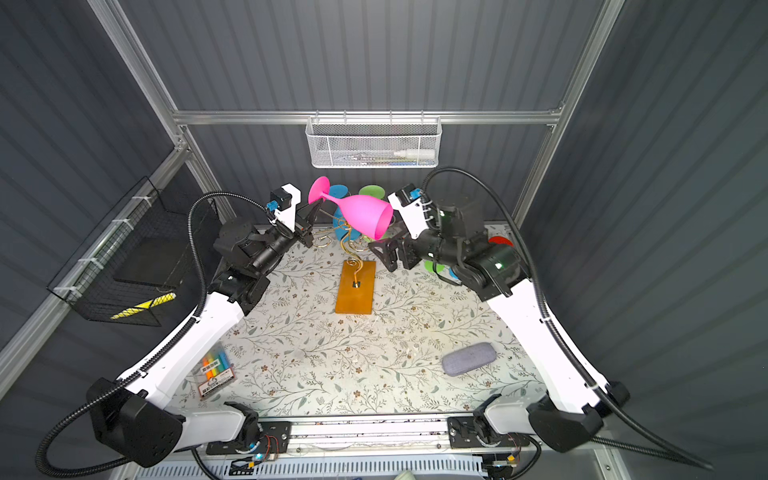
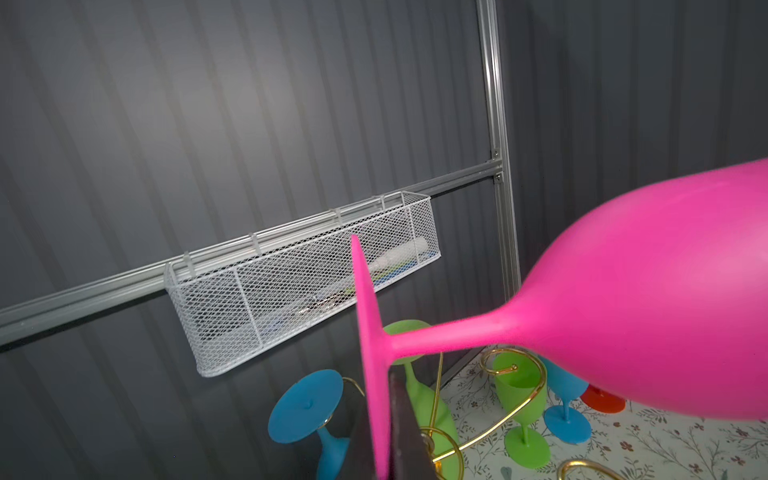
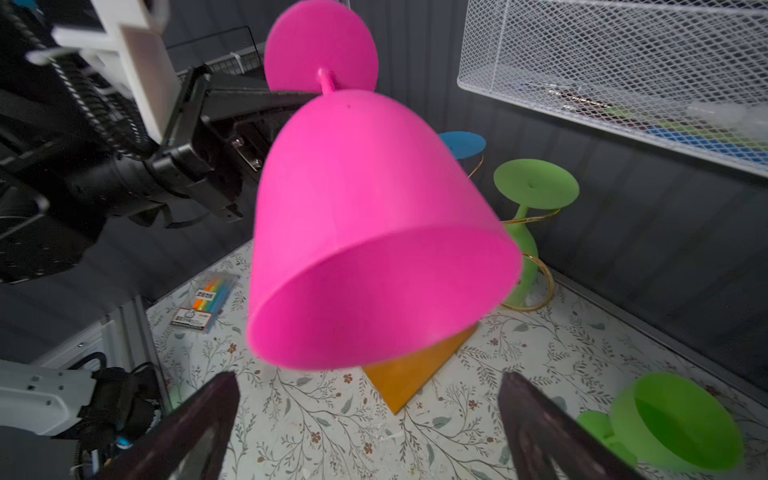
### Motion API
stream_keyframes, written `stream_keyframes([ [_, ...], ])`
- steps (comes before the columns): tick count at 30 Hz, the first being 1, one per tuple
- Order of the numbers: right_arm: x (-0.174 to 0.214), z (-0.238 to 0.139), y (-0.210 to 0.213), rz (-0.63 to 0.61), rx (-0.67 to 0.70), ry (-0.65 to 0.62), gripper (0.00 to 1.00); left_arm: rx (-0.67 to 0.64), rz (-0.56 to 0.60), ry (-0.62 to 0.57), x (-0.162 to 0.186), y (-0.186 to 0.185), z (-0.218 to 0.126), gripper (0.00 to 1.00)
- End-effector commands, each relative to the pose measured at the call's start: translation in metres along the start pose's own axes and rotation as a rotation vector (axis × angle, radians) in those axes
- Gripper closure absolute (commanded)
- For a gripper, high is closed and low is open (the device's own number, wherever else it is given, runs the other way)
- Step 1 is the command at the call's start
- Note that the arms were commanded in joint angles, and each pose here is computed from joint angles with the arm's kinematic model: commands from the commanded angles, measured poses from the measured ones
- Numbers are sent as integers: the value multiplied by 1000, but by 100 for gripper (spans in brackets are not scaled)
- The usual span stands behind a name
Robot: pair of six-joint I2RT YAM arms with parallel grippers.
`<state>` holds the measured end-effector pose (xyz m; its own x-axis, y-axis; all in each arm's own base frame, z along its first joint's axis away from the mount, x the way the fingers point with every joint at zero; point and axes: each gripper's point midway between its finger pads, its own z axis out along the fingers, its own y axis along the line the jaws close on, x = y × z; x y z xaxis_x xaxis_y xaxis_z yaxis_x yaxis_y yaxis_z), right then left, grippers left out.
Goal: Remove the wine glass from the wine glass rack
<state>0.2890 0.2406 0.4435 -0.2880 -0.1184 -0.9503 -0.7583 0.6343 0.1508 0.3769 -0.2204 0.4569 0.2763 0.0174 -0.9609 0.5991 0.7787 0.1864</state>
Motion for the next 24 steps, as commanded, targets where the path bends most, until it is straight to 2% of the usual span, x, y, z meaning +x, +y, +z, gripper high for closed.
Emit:
stream_keyframes([
  [1,-30,-27,15,69,-139,-174,1,-47,-95,3,-2,5,-7,100],
  [5,-24,-36,-4,135,-90,-210,6,-37,-119,5,-2,4,-8,100],
  [10,-21,-24,-23,208,-23,-200,18,-29,-132,5,-2,2,-8,100],
  [17,-27,-3,-39,262,-4,-216,31,-9,-143,0,-3,-2,-9,100],
  [24,-34,23,-41,282,-50,-211,38,21,-156,-5,-4,-6,-8,100],
])
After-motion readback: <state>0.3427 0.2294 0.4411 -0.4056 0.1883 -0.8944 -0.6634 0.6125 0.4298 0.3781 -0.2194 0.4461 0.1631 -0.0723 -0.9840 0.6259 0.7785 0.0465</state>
